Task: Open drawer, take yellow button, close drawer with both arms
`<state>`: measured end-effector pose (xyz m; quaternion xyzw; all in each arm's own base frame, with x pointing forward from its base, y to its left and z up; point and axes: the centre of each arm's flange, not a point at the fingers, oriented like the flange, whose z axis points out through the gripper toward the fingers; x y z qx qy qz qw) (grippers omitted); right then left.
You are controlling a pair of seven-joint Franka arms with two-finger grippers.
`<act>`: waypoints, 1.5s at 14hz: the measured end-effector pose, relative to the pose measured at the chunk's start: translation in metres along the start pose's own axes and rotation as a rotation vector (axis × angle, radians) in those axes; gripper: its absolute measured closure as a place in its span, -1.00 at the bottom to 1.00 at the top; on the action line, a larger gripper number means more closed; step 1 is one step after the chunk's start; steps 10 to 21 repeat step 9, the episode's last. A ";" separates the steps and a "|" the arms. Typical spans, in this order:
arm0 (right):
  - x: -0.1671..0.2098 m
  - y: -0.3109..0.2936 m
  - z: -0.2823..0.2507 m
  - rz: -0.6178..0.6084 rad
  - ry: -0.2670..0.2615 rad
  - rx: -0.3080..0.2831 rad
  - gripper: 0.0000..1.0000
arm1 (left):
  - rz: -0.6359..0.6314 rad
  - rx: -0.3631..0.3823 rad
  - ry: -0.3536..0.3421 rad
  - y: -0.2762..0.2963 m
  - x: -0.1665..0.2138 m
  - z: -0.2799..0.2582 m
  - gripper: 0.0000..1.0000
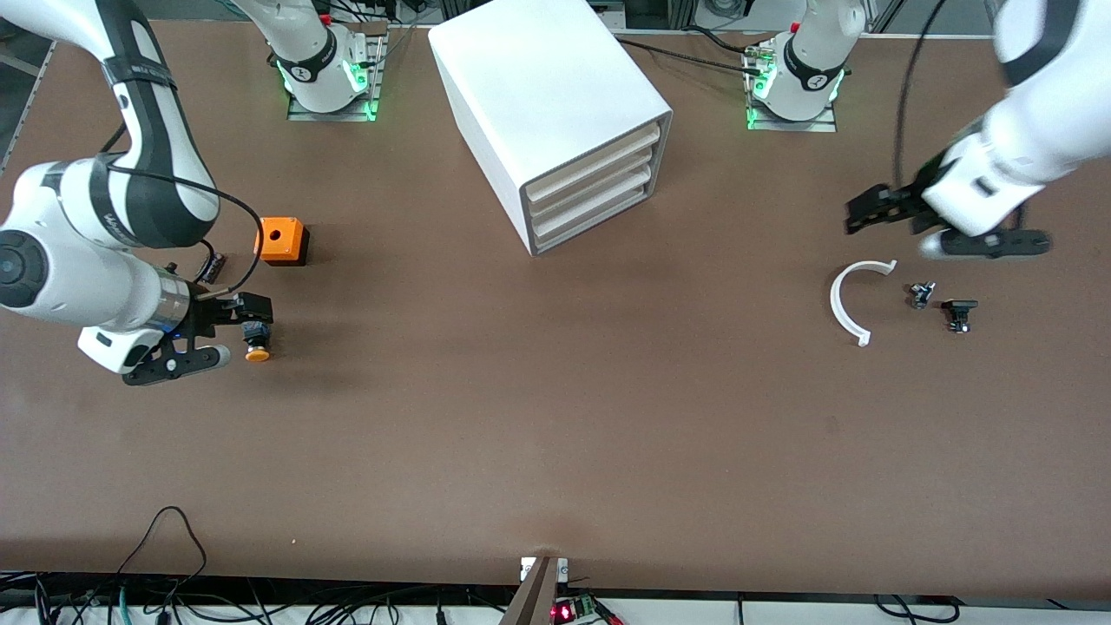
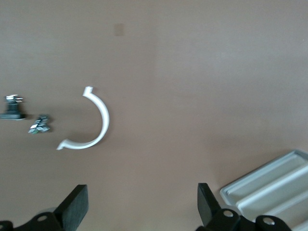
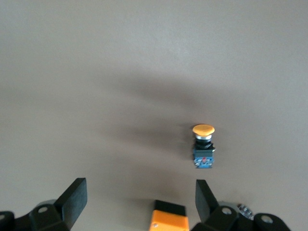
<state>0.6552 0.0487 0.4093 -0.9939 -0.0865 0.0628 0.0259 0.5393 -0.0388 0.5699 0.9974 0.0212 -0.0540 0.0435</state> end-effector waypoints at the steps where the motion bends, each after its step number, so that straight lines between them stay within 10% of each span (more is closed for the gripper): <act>1: 0.000 -0.007 -0.016 0.037 -0.004 0.001 -1.00 | 0.001 0.003 -0.014 -0.016 -0.004 -0.014 -1.00; 6: -0.039 -0.036 -0.127 0.143 -0.081 -0.046 -1.00 | 0.007 0.026 -0.028 -0.027 -0.006 -0.027 -1.00; 9: -0.051 -0.009 -0.161 0.187 -0.041 -0.206 -1.00 | 0.007 0.030 -0.023 -0.028 -0.001 -0.023 -1.00; 21: -0.051 -0.009 -0.161 0.187 -0.041 -0.206 -1.00 | 0.007 0.030 -0.023 -0.028 -0.001 -0.023 -1.00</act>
